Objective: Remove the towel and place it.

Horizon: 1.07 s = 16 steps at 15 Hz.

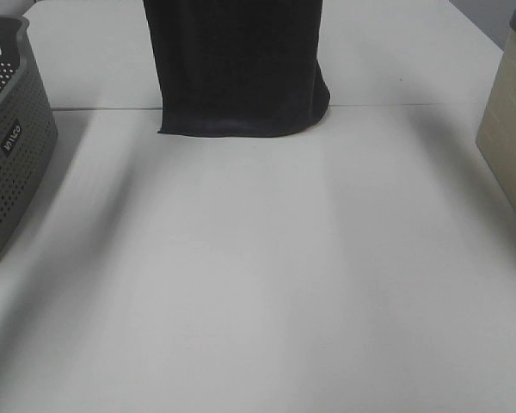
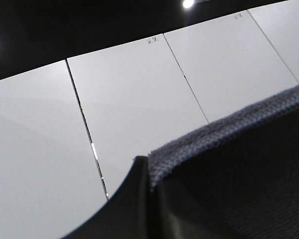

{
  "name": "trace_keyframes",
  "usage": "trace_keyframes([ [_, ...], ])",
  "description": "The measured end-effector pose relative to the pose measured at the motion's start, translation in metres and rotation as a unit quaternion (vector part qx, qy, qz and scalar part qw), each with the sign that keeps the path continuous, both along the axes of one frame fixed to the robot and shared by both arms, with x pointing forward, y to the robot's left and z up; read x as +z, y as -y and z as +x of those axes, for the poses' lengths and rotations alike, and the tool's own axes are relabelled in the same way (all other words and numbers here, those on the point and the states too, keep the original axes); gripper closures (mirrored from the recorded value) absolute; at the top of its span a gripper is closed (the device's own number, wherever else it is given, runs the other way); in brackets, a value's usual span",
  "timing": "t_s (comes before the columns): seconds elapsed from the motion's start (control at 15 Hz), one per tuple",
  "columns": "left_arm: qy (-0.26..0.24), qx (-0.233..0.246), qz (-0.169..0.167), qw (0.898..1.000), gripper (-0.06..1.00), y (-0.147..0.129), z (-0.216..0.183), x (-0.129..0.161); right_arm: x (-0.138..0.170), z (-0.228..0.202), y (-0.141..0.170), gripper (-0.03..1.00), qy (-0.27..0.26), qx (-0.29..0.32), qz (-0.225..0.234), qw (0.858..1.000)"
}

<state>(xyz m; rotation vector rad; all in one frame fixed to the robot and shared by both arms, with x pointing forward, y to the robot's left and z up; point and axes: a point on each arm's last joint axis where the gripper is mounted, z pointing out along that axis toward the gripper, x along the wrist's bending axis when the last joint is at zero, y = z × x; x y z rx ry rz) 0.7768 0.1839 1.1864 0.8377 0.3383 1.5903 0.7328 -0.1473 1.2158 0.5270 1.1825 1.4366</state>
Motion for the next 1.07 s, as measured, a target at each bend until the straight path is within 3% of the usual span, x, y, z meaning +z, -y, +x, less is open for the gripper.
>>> trace_keyframes([
  [0.33, -0.016, 0.003, 0.002, 1.000, 0.94, 0.000, 0.002, -0.002, 0.001, 0.000, 0.000, 0.96, -0.001, -0.001, 0.001, 1.000],
  [0.6, 0.021, 0.005, 0.005, 1.000, 0.94, 0.000, -0.003, 0.004, 0.010, -0.007, -0.004, 0.96, 0.054, 0.031, 0.012, 0.998],
  [1.07, 0.048, 0.015, 0.025, 0.998, 0.94, 0.000, -0.012, 0.021, 0.010, -0.006, -0.003, 0.96, 0.055, 0.030, 0.012, 0.998],
])
